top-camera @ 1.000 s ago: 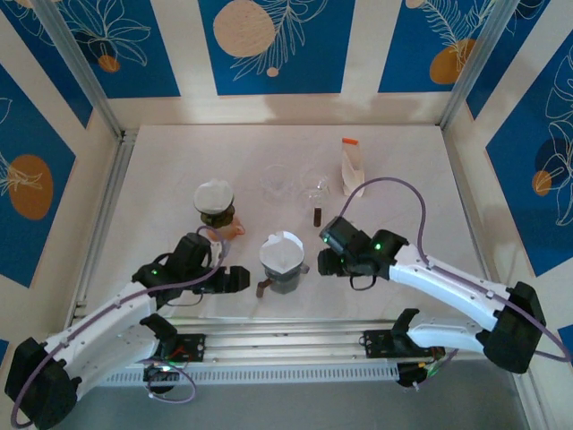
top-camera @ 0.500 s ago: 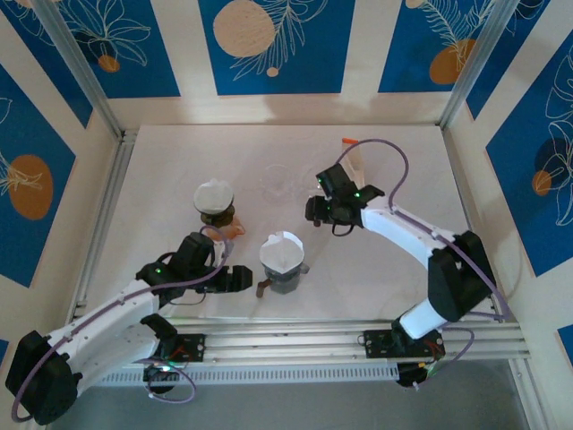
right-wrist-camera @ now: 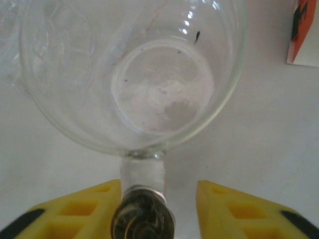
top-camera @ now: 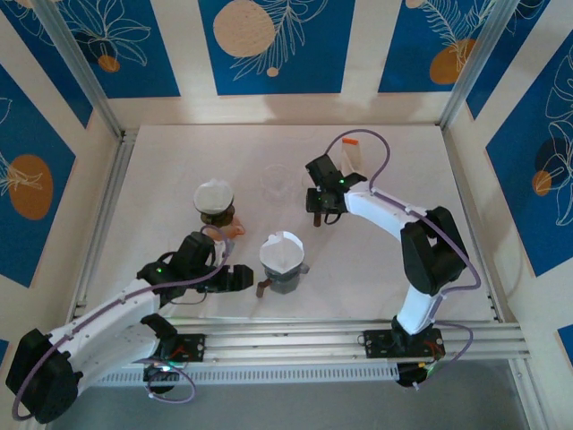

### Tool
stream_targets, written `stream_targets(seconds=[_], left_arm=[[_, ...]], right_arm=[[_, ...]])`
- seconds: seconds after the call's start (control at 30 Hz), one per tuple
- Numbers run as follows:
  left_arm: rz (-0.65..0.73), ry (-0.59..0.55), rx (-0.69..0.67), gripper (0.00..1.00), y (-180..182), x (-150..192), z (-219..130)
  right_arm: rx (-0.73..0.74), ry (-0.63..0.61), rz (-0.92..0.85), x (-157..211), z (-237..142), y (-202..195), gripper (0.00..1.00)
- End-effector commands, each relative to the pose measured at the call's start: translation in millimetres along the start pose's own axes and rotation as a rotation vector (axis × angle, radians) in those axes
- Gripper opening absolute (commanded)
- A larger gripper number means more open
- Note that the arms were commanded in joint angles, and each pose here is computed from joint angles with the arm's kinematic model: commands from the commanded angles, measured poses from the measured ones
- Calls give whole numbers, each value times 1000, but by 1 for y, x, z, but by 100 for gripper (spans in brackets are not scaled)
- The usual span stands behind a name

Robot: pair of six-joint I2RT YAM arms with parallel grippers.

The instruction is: Place the coffee filter in the dripper

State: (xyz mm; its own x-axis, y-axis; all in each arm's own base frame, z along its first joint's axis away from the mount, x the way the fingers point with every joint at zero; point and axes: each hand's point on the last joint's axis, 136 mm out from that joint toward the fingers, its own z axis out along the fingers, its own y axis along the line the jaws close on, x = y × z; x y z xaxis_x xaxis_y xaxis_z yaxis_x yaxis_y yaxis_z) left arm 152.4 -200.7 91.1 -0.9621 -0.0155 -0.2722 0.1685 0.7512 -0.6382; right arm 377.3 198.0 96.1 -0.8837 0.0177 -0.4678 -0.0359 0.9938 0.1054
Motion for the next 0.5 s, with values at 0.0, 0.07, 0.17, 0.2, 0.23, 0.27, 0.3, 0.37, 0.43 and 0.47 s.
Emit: stream_targets(seconds=[0.0, 0.07, 0.17, 0.2, 0.23, 0.27, 0.3, 0.37, 0.43, 0.47], left_arm=[[7, 26, 22, 80, -5, 7, 0], [8, 25, 24, 80, -5, 7, -1], [9, 25, 28, 80, -6, 7, -2], [11, 24, 30, 80, -7, 6, -3], [12, 23, 30, 80, -8, 6, -3], [12, 23, 30, 80, -8, 6, -3], [16, 23, 30, 80, -8, 6, -4], [20, 23, 30, 80, -9, 6, -5], [24, 27, 29, 80, -9, 7, -5], [25, 28, 29, 80, -8, 7, -5]], right_arm=[[27, -24, -26, -10, 1, -1, 36], [31, -25, -40, -10, 1, 1, 30], [49, -27, -64, -9, -1, 2, 22], [56, -29, -75, -8, -4, 3, 20], [64, -29, -85, -6, -6, 3, 17], [71, -26, -93, -3, -8, 3, 15], [78, -27, -98, 0, -12, 3, 14], [99, -20, -102, 9, -19, -1, 13], [116, -8, -96, 20, -27, -6, 12], [124, -1, -88, 27, -30, -11, 12]])
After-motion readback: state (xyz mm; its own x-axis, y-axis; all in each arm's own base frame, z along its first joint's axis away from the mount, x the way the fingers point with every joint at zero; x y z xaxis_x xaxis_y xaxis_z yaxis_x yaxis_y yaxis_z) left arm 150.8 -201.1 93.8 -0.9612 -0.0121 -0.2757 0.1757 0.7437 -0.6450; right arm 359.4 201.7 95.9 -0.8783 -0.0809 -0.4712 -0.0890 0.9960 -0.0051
